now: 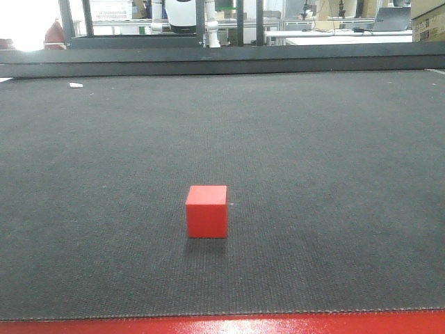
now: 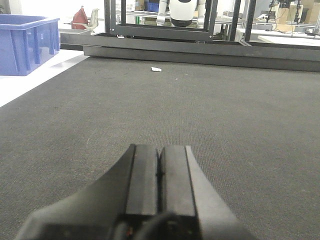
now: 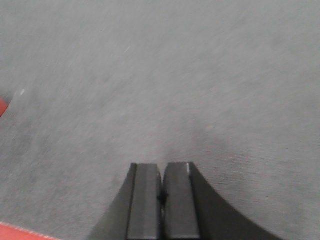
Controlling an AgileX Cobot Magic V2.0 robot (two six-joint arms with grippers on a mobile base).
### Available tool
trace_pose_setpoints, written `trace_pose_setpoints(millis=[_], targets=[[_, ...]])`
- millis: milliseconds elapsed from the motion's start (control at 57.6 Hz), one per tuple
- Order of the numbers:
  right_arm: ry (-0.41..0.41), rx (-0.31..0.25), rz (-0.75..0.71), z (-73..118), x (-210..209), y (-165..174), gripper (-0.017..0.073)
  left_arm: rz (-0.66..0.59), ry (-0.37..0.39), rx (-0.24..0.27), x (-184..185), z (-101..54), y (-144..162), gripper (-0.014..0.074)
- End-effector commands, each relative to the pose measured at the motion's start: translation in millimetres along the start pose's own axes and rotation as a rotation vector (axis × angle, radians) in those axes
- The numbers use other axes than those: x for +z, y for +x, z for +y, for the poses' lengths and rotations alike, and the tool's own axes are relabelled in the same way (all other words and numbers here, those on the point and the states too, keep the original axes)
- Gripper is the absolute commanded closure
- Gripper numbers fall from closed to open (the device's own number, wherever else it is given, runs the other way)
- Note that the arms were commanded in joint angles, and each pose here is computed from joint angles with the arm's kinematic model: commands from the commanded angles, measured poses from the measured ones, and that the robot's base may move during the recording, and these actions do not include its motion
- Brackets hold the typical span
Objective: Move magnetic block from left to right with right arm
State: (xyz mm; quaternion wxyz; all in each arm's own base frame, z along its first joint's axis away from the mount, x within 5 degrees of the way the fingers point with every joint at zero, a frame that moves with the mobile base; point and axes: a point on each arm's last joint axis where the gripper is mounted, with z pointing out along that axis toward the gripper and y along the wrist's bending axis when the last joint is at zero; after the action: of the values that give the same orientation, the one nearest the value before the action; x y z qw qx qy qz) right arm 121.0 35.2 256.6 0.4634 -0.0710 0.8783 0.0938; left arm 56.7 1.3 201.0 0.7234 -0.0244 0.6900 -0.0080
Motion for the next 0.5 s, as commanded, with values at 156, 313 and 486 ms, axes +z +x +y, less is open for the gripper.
trace_pose_setpoints(millis=[156,313,486], targets=[[-0.067,0.107,0.069,21.6,25,-31,-0.0024,-0.087,0.006,-0.011,-1,-0.2,-6,0.072],[-0.053,0.197,0.285,40.9,44,-38,-0.0075,-0.087,0.006,-0.011,-1,-0.2,-6,0.072],[0.002,0.226,0.494,64.6,63,-52,-0.0075,-0.087,0.006,-0.011,-1,-0.2,-6,0.072]])
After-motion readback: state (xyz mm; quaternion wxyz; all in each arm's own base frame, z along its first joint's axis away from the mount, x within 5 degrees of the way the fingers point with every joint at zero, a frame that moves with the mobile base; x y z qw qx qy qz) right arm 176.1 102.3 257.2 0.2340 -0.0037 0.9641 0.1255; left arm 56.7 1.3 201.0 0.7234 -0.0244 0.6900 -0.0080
